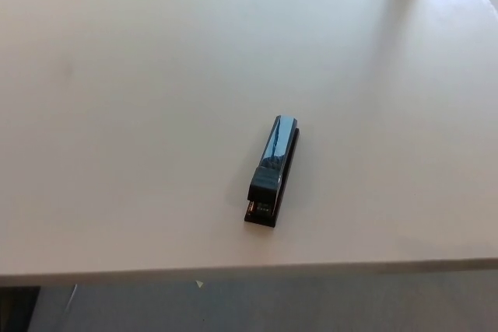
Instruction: The robot uses its right hand to press on the stapler that is in the middle of the desk
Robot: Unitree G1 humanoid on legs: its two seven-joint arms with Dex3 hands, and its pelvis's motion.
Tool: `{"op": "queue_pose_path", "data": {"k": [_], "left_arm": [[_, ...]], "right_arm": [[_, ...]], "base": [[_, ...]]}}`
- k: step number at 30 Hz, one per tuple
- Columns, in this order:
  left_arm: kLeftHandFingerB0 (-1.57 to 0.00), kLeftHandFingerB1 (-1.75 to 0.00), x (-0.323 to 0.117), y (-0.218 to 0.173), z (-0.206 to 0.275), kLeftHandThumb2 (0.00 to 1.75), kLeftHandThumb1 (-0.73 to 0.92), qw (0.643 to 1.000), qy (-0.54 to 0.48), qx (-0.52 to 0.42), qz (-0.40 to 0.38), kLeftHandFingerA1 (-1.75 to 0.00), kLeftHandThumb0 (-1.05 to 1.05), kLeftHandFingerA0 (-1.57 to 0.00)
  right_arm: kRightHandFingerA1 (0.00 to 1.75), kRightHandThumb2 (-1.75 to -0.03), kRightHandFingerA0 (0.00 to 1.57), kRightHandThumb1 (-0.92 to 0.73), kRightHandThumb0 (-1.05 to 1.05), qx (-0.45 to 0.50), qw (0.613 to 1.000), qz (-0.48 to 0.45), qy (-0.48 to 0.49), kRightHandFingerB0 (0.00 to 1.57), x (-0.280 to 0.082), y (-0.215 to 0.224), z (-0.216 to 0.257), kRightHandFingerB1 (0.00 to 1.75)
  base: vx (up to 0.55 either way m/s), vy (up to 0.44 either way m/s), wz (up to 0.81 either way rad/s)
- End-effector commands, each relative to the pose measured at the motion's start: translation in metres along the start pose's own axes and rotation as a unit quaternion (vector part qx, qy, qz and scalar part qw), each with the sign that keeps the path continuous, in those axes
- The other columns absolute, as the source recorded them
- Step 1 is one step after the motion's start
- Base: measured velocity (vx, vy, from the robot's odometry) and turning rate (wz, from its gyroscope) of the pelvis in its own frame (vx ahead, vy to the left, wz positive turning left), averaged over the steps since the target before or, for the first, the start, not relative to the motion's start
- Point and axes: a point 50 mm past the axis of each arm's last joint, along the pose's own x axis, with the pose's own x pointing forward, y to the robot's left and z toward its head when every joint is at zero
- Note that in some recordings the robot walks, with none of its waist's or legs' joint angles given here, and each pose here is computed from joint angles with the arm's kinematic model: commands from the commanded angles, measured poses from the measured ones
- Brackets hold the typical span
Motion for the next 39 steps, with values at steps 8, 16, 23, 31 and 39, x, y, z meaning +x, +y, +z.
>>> {"op": "queue_pose_path", "data": {"k": [8, 16, 23, 31, 39], "left_arm": [[-0.08, -0.30, 0.003, 0.011, 0.013, 0.70, 0.92, 1.000, -0.016, 0.021, 0.010, -0.34, -0.85, -0.07], [-0.09, -0.31, 0.005, 0.010, 0.017, 0.74, 0.92, 0.999, -0.022, 0.022, 0.009, -0.38, -0.81, -0.08], [-0.08, -0.30, 0.007, 0.008, 0.018, 0.76, 0.92, 1.000, -0.025, 0.015, 0.008, -0.38, -0.77, -0.09], [-0.08, -0.30, 0.007, 0.007, 0.022, 0.76, 0.92, 0.999, -0.034, 0.036, -0.001, -0.37, -0.80, -0.08], [-0.09, -0.30, 0.006, 0.004, 0.017, 0.71, 0.92, 0.999, -0.030, 0.025, -0.006, -0.36, -0.83, -0.08]], "right_arm": [[1.49, -0.87, 1.06, -0.57, -0.83, 0.416, 0.892, 0.160, -0.074, 0.75, 0.038, 0.146, 0.106, 1.32], [1.50, -0.90, 1.15, -0.56, -0.78, 0.444, 0.878, 0.176, -0.031, 0.82, 0.068, 0.188, 0.095, 1.31], [1.75, -0.63, 0.85, -0.73, -0.67, 0.475, 0.850, 0.222, 0.036, 0.67, 0.086, 0.235, 0.087, 1.70], [1.49, -0.92, 1.07, -0.63, -0.79, 0.487, 0.823, 0.281, 0.085, 0.87, 0.110, 0.290, 0.084, 1.36], [1.38, -0.79, 1.06, -0.46, -0.38, 0.400, 0.857, 0.293, 0.139, 0.79, 0.139, 0.340, 0.070, 1.14]], "base": [[0.00, 0.000, 0.00], [0.00, 0.000, 0.00], [0.00, 0.000, 0.00], [0.00, 0.000, 0.00], [0.00, 0.000, 0.00]]}}
